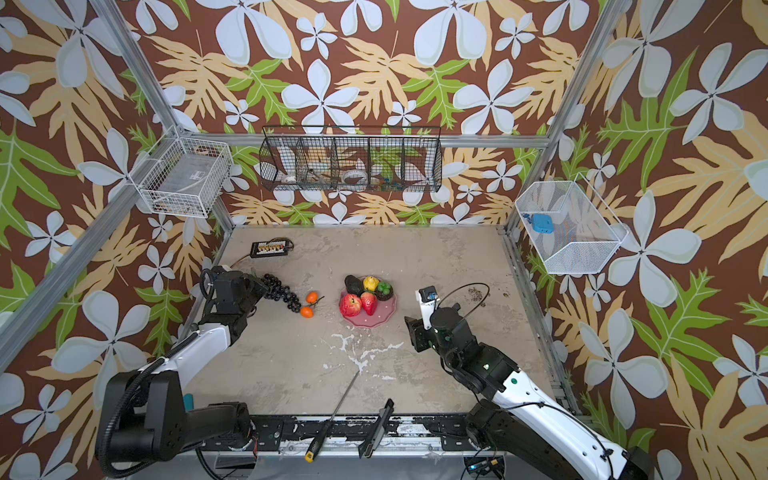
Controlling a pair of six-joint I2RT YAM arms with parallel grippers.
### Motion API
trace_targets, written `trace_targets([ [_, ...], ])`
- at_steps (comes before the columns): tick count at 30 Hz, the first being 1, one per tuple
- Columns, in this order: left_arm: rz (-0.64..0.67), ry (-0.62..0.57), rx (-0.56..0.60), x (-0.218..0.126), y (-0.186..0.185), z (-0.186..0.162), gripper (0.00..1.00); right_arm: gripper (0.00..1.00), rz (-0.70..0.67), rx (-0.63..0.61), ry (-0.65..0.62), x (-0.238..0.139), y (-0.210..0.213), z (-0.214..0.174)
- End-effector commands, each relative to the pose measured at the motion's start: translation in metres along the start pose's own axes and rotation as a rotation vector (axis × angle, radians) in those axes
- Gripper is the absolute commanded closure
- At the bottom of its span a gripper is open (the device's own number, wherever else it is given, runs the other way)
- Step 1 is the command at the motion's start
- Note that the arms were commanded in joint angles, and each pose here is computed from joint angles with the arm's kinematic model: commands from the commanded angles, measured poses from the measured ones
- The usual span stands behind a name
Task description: Place and organize the fake fruits in the fruit bowl
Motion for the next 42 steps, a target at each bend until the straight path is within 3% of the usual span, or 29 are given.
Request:
trace_targets([
  [1, -0.064, -0.064, 0.020, -0.010, -0.013, 0.012, 0.89, 0.46, -0.002, 0.003, -0.018, 0.000, 0.001, 0.004],
  [20, -0.266, -0.103, 0.160, -0.065, -0.088, 0.035, 0.93, 0.46, -0.008, 0.003, -0.019, 0.000, 0.000, 0.005],
  [26, -0.115, -0.037, 0.150, -0.047, -0.065, 0.018, 0.87, 0.46, -0.008, 0.002, -0.017, 0.000, 0.000, 0.005],
  [31, 0.044, 0.096, 0.179, -0.025, -0.031, -0.021, 0.67, 0.46, -0.010, 0.001, -0.015, -0.001, 0.000, 0.004],
  [36, 0.030, 0.224, 0.197, -0.007, -0.019, -0.060, 0.64, 0.46, -0.004, 0.002, -0.015, 0.001, 0.001, 0.004],
  [42, 0.093, 0.310, 0.224, 0.003, -0.004, -0.081, 0.54, 0.46, 0.002, 0.004, -0.022, -0.002, 0.001, 0.005],
])
Point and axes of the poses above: each gripper's point midway between its finger pads, its own x axis out along the fingers, its own y axis along the line the jaws close on, z = x × y, the point moved 5 cm from there along -x, back along the fingers, and after that the axes turned 10 degrees about x, right-handed, at the moved point
